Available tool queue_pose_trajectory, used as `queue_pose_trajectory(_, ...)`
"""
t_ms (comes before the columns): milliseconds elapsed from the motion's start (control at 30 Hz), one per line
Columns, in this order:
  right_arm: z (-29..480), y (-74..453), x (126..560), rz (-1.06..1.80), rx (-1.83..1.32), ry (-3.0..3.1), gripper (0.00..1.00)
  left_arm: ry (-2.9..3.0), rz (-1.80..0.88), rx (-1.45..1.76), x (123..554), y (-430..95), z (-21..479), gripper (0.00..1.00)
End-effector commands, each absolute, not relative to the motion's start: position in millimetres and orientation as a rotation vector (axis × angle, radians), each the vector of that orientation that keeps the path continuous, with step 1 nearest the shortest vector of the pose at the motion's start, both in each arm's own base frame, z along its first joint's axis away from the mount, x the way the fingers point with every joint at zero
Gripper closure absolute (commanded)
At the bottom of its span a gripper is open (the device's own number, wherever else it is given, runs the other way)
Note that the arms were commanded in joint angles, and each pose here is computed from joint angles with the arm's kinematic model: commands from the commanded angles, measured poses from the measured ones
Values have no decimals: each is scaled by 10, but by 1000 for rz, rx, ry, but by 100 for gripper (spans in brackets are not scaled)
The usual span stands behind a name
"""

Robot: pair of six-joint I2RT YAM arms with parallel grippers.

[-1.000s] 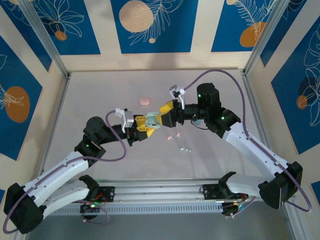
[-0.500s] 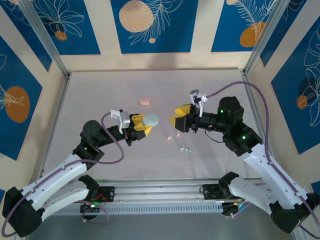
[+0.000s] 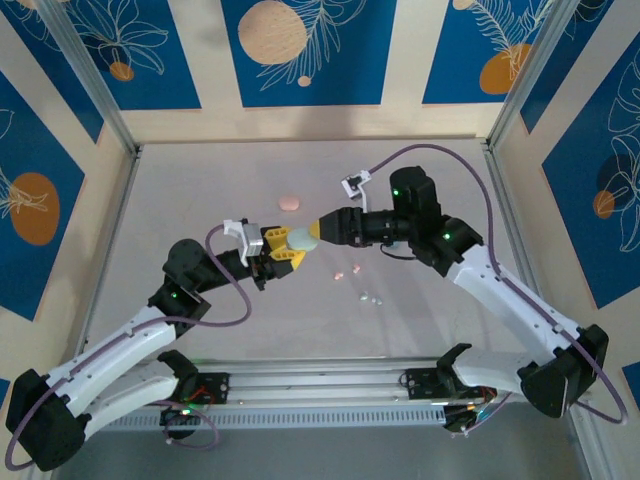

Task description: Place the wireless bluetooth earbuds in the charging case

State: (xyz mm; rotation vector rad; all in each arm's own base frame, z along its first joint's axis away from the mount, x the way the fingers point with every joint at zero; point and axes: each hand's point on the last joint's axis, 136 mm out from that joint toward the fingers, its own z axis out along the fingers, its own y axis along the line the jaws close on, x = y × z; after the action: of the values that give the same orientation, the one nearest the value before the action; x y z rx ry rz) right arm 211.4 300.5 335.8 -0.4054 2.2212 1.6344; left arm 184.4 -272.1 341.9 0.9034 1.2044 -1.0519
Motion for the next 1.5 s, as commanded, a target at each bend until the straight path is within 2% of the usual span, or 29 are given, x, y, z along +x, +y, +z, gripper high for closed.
queue_pose_trajectory(0,3501,3117,1983,1841,-359,2274,37,1108,-1007,910,1801,-2710,3662,78)
queue_pose_trajectory(267,3494,3251,1923,2019,-378,2266,55,1108,-999,926,1804,-2723,3653,75)
queue_pose_trajectory(400,3480,3243,1918,2018,-371,2270,62,1116,-992,911,1827,-2714,3658,75)
queue_pose_trajectory(533,3492,3227,1888,2028,-386,2255,56,1124,-989,903,1837,-2705,3653,75)
queue_pose_trajectory(667,3466,3217,1871,2037,-388,2257,56,1128,-997,899,1840,-2709,3653,75)
queue_pose_trajectory(867,3464,3189,1922,2021,-359,2243,83,1138,-999,889,1853,-2705,3641,71)
queue_pose_trajectory(1133,3533,3196,1970,2090,-306,2170,88,1145,-1044,871,1877,-2744,3652,54)
queue_pose_trajectory(1467,3529,3220,1987,2106,-281,2164,89,1150,-1050,867,1901,-2761,3648,49)
